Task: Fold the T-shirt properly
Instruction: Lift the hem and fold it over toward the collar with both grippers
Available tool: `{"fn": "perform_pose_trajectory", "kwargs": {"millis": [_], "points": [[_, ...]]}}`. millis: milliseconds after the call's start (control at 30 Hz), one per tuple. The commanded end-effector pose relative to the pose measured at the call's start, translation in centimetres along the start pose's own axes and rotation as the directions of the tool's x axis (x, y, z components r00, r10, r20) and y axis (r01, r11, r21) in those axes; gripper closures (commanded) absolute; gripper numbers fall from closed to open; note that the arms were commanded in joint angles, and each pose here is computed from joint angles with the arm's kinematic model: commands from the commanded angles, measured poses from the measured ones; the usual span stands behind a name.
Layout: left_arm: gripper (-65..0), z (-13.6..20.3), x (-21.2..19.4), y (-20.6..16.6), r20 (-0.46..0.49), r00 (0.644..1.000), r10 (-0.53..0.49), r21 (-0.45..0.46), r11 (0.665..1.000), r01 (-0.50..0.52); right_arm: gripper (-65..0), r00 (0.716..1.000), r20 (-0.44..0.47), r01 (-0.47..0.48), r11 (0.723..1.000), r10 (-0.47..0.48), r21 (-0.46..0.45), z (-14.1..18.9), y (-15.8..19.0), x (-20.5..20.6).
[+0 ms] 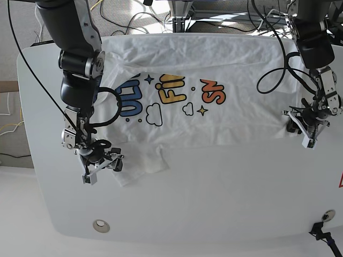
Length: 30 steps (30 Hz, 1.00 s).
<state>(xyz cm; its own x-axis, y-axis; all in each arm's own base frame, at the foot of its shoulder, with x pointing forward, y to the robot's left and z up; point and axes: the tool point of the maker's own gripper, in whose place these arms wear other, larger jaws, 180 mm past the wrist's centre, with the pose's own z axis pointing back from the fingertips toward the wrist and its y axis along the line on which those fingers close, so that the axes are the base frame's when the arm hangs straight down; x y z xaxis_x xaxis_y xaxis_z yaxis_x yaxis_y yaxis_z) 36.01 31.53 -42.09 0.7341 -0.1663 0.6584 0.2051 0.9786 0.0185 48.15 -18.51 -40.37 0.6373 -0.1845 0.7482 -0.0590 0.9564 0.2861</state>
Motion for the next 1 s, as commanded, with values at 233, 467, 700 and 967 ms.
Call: {"fn": "perform_pose_trajectory", "kwargs": {"millis": [233, 467, 700, 967], "points": [[-13.6, 0.3, -0.2, 0.6, -0.037, 0.999, -0.028, 0.01, 1.0, 0.029, -36.7, 0.991, 0.043, -0.12, 0.988, 0.125, -0.092, 0.5, -2.1, 1.3], [-13.6, 0.3, -0.1, 0.6, -0.036, 0.999, -0.03, 0.009, 1.0, 0.03, -36.2, 0.994, 0.024, -0.104, 0.993, 0.105, -0.052, -0.3, 0.1, -0.5], [-13.6, 0.3, -0.2, 0.6, -0.037, 0.999, -0.028, 0.01, 1.0, 0.029, -36.0, 0.995, 0.023, -0.094, 0.995, 0.095, -0.015, -1.0, 2.2, -0.9], [-13.6, 0.3, -0.2, 0.6, -0.037, 0.999, -0.028, 0.01, 1.0, 0.029, 0.0, 0.994, 0.042, -0.098, 0.995, 0.099, -0.019, -1.0, 2.2, -0.1]]}}
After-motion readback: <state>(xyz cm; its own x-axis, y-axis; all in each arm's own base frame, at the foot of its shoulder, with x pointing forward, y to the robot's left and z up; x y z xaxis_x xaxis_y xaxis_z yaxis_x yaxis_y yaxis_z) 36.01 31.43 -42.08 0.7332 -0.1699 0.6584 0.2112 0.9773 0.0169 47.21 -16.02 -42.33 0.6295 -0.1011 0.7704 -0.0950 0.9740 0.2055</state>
